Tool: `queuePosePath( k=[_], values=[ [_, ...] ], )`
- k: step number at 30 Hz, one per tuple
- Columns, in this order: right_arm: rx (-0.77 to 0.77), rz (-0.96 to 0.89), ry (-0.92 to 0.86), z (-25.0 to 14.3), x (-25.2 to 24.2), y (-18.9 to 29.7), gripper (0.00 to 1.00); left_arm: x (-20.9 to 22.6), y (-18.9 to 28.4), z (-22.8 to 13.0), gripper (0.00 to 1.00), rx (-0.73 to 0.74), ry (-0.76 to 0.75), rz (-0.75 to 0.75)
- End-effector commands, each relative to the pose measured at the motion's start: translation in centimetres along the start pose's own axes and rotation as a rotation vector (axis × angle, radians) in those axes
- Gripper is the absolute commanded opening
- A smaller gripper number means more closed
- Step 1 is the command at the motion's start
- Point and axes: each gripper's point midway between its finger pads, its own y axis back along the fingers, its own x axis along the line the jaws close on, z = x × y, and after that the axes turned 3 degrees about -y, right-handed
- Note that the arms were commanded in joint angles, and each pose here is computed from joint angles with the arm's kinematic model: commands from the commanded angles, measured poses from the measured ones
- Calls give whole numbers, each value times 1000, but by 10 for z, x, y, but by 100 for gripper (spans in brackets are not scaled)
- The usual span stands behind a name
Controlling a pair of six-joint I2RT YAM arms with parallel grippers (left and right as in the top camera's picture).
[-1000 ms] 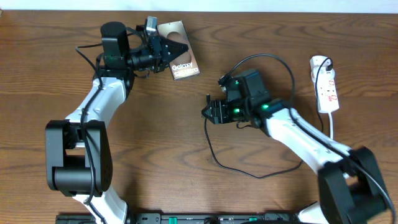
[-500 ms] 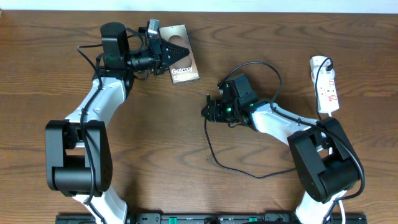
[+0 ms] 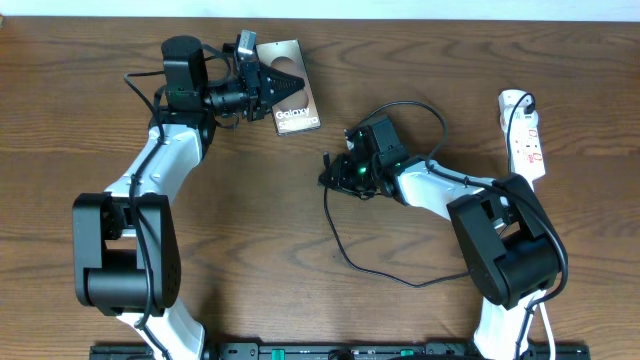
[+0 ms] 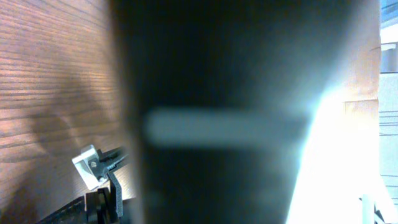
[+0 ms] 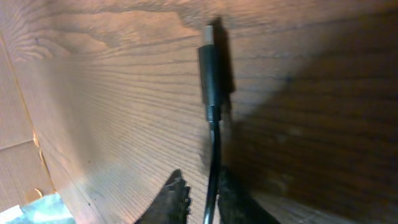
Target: Plug charger to phone and switch on socket
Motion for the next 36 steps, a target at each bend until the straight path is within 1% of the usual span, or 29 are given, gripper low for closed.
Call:
queuePosePath(
  k=[1, 2, 3, 6, 9, 13, 16, 21, 24, 27, 31, 33, 36],
  values=[
    [23, -138, -87, -13, -55, -14, 6, -17, 3, -2, 7, 20, -63, -31],
    [22, -136, -84, -12, -56, -13, 1, -17, 3, -2, 7, 20, -63, -31],
    [26, -127, -79, -11, -56, -12, 1, -17, 3, -2, 8, 20, -63, -31],
    [80, -13, -4, -11, -43, -4, 1, -18, 3, -3, 7, 27, -64, -36],
    [127, 149, 108, -9, -20, 18, 1, -19, 3, -5, 7, 35, -64, -42],
    [142, 391, 325, -10, 21, 68, 1, -21, 2, -8, 7, 52, -64, -51],
    [144, 513, 396, -15, 43, 107, 1, -23, -5, -13, 7, 69, -66, -56],
    [162, 718, 519, -39, 76, 160, 1, -25, -22, -19, 7, 68, -74, -39],
    [152, 724, 534, -47, 78, 176, 1, -31, -35, -22, 7, 50, -90, -19],
    [131, 725, 571, -53, 83, 189, 1, -44, -50, -33, 6, 58, -119, -20],
    [86, 718, 610, -52, 93, 206, 1, -54, -70, -48, 7, 81, -138, -21],
    [65, 676, 601, -48, 94, 208, 1, -56, -78, -57, 7, 100, -140, -24],
    [45, 669, 626, -48, 101, 213, 1, -61, -91, -70, 8, 129, -146, -30]
  ],
)
